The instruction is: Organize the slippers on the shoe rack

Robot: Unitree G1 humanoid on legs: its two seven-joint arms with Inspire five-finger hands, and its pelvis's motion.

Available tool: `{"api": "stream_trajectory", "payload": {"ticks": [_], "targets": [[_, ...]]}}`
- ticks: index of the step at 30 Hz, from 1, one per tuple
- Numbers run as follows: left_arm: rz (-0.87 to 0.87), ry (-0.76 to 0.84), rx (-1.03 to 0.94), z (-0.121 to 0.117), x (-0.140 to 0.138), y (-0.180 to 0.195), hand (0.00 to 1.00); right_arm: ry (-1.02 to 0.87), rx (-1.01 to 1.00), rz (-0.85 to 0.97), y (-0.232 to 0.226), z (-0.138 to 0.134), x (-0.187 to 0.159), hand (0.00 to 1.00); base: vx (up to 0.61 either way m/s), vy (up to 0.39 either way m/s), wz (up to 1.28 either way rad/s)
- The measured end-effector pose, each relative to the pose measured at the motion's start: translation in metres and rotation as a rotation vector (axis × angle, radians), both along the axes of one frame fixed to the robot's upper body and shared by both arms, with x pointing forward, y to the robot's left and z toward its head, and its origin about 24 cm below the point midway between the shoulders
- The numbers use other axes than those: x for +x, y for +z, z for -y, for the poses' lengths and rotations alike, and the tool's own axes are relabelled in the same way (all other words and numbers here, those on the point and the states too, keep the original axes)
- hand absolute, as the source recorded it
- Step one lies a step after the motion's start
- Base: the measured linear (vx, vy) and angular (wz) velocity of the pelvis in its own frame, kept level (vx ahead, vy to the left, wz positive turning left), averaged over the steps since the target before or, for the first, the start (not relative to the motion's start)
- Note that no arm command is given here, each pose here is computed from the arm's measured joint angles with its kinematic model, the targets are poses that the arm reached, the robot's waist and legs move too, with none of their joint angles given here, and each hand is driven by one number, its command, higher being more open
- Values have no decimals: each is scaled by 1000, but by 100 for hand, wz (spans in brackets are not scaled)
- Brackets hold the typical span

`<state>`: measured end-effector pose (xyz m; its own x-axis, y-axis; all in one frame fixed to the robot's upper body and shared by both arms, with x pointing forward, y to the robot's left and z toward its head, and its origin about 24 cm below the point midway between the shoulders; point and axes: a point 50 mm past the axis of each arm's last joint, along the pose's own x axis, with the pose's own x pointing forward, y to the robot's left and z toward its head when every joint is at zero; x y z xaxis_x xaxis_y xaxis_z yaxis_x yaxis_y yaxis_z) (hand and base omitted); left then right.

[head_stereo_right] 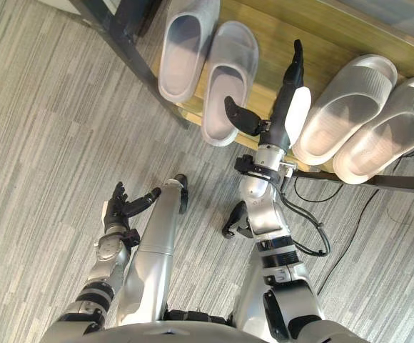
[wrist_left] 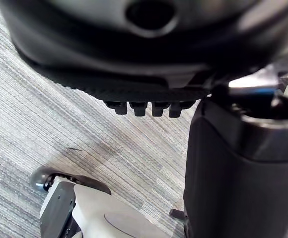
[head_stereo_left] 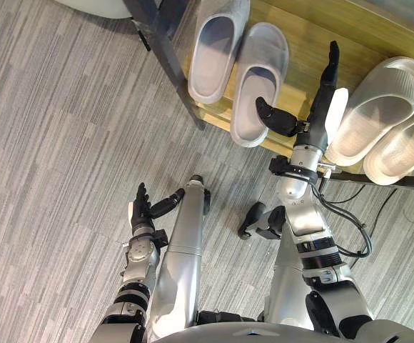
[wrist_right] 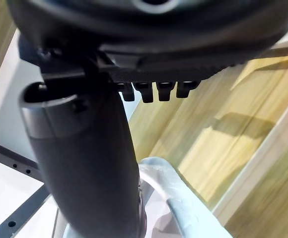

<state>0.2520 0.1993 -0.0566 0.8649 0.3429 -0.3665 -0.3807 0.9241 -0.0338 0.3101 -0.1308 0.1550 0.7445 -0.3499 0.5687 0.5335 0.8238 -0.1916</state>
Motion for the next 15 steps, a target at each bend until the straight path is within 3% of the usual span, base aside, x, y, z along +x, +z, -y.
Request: {"api": "stream_trajectory", "payload": {"ticks": [7, 15], "targets": [[-26, 17, 4, -4, -3, -4, 100, 66, 100, 42, -6, -7, -21, 100, 23, 12, -6], [-59, 29, 17, -8, -6, -7, 100, 218, 285, -90, -38, -22, -33, 100, 23, 21, -9]]}}
